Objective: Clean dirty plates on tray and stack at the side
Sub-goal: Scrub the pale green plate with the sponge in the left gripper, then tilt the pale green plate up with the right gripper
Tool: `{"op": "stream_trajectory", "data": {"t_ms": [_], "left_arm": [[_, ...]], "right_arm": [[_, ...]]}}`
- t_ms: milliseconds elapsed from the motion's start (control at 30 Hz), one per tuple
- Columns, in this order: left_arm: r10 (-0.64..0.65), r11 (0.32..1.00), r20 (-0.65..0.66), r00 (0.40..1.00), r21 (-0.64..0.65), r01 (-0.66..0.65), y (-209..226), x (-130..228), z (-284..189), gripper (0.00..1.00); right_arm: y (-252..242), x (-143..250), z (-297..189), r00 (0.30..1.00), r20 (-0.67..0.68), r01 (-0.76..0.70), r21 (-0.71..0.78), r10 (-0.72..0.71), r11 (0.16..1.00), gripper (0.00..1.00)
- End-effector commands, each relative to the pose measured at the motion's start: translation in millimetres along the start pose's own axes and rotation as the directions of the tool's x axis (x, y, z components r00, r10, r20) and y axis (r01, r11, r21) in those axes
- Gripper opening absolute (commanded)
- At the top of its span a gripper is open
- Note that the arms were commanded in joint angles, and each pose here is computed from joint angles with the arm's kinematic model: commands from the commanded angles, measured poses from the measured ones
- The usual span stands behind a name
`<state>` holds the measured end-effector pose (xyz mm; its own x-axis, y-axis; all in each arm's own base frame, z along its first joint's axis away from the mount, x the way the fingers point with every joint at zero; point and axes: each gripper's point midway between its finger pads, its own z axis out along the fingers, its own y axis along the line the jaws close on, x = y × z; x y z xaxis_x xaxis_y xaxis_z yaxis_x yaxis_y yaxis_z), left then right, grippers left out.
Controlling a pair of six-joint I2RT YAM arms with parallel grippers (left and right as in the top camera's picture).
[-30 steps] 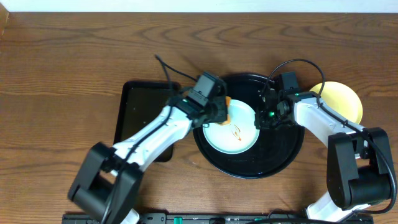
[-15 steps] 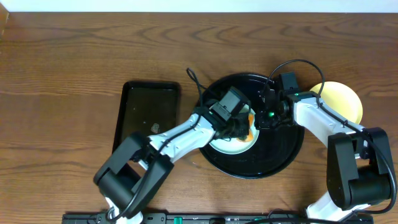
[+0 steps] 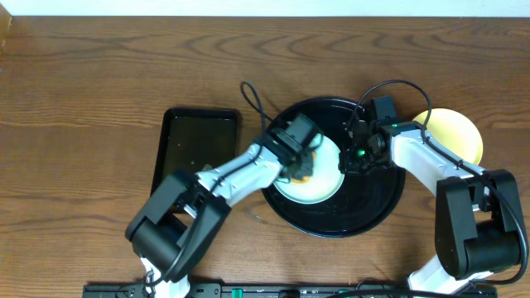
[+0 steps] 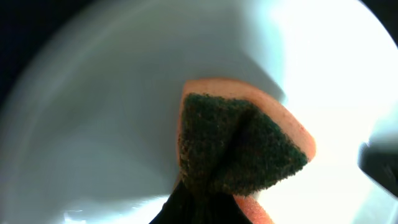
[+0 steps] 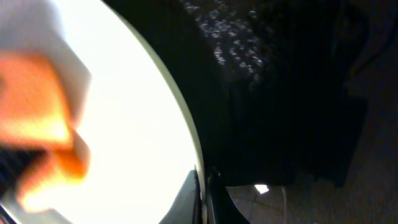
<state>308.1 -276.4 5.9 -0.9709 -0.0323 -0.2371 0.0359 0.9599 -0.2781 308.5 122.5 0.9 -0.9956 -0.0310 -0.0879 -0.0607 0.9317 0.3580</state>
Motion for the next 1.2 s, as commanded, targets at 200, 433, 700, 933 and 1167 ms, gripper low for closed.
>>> {"op": "stream_trajectory", "data": {"t_ms": [200,433,700,933,1167], "left_arm": [[0.076,0.995,0.073,0.994,-0.074,-0.070,47.7,-39.9,-52.1,0.08],[0.019,0.999,0.184,0.983,-0.052,-0.009,62.3,-54.2,-127.3,0.08],[-0.100,0.979,0.180,0.979,-0.157,0.128,122.9,-55.0,-142.5,0.07],[-0.150,0.967,0.165,0.975,-0.182,0.179,144.5,-50.5,-140.0,0.08],[-0.151,0.966,0.156,0.976,-0.187,0.179,145.3,-48.2,-139.9,0.08]], "right_arm": [[-2.5,3.1,-0.6,1.000,-0.007,-0.003,0.033,0.003,0.999,0.01],[-2.5,2.8,-0.6,1.000,-0.006,0.001,0.033,-0.001,0.999,0.01],[-2.2,1.7,-0.5,1.000,-0.001,0.002,0.032,-0.002,0.999,0.18],[6.4,-5.1,-0.5,1.000,0.024,0.013,-0.015,-0.013,1.000,0.20],[7.2,-2.8,5.5,0.999,0.033,-0.003,-0.038,0.004,0.999,0.15]]}}
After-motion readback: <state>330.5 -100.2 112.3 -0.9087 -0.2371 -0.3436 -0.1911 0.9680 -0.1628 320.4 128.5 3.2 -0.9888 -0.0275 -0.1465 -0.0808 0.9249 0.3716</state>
